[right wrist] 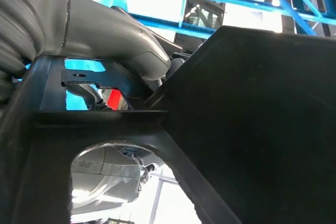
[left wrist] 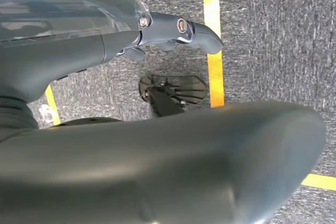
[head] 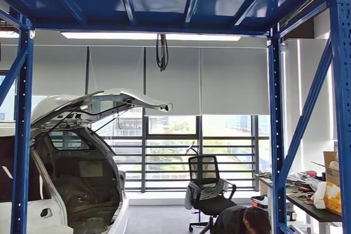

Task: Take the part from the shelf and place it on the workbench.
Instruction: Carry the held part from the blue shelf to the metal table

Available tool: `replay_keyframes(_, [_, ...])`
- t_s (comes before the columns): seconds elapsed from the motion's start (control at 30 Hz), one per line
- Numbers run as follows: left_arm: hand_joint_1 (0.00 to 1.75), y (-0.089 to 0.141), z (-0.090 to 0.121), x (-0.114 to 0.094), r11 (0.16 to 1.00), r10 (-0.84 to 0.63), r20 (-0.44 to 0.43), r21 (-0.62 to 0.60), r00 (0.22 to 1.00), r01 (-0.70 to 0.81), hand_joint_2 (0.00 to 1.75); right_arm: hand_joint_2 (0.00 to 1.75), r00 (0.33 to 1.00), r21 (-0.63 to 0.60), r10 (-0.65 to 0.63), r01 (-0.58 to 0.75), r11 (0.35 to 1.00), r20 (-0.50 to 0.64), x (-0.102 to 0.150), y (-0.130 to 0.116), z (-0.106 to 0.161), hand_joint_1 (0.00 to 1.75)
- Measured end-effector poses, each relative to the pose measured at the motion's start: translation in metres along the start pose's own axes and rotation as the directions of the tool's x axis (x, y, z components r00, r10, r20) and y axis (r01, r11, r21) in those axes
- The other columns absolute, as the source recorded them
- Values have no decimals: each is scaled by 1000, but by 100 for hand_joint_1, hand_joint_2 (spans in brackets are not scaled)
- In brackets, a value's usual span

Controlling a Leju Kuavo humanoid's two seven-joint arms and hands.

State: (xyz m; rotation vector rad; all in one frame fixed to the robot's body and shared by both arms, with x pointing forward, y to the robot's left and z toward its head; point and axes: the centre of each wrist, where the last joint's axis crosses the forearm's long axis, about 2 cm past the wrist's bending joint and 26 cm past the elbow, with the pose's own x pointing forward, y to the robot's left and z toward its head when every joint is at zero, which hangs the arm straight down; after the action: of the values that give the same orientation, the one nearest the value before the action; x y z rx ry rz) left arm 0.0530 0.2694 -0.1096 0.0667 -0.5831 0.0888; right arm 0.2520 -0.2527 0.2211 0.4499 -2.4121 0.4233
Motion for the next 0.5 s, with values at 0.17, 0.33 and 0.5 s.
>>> replay_keyframes(0.17, [0, 2, 1, -2, 1000, -10, -9, 8, 1000, 10, 175, 175, 1000, -2, 2, -2, 1000, 1, 0, -1, 1, 175])
replay_keyframes(0.33, [0, 3, 0, -2, 1000, -16, -10, 9, 1000, 16, 175, 175, 1000, -4, 7, -7, 1000, -2, 0, -3, 4, 175])
replay_keyframes(0.5, [0, 3, 0, -1, 1000, -24, -7, 4, 1000, 24, 175, 175, 1000, 0, 11, -11, 1000, 18, 1, -5, 3, 175])
